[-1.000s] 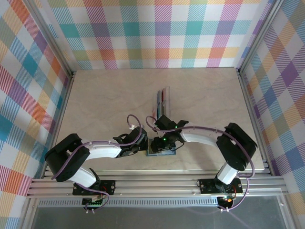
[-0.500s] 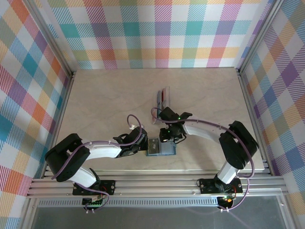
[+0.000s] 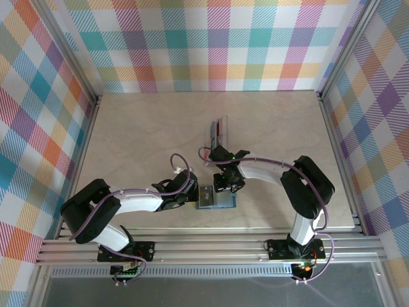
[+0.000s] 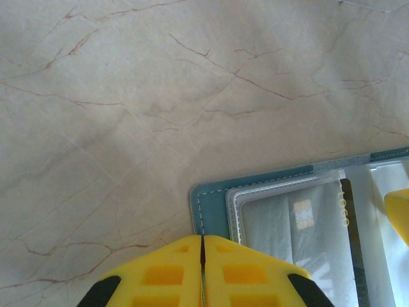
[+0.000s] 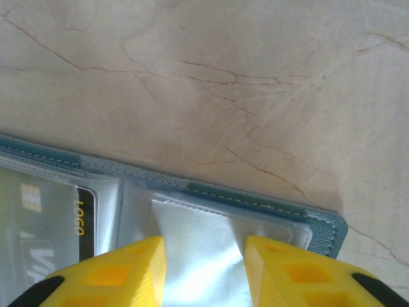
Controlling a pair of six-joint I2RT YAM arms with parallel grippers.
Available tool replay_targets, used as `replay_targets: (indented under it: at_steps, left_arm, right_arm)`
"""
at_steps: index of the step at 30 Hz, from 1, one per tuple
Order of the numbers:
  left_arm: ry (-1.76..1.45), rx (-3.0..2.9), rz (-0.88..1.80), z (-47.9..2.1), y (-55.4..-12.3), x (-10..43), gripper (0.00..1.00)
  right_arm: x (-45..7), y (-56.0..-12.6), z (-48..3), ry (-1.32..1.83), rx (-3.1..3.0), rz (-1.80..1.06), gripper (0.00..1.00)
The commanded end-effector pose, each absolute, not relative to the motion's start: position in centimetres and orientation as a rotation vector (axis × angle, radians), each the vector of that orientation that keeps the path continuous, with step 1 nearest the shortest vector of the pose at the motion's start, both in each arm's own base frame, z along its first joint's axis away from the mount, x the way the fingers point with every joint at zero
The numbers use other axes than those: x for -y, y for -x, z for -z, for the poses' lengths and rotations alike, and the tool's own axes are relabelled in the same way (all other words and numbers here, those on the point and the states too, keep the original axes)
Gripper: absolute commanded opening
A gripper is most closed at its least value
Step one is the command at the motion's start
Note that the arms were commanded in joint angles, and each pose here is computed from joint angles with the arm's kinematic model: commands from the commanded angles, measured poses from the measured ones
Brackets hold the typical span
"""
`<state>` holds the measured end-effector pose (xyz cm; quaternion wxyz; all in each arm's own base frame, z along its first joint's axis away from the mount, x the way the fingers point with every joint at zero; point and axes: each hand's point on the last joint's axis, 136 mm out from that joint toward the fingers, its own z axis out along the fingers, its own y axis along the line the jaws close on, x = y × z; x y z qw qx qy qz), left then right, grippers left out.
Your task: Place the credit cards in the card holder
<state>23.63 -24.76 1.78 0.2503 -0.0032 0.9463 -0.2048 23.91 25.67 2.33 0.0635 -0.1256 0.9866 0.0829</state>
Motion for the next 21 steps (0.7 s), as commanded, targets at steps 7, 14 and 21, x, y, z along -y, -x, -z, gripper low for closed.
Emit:
replay_targets:
  at_steps: [7,14,21]
  left_arm:
    - [-0.089,-2.741,0.516,1.9,-20.0,24.0,0.09]
    - [-0.087,-2.746,0.509,2.1,-19.9,23.9,0.09]
    - [-0.081,-2.746,0.510,2.2,-19.8,23.7,0.09]
  right_arm:
    - [-24.3,-22.0,0.5,0.345,-3.063,-0.189,0.33]
    - [-26.1,-21.6,0.1,0.354,-3.042,-0.370,0.10]
    - [-28.3,-21.9,-2.8,0.408,-2.959,-0.567,0.00]
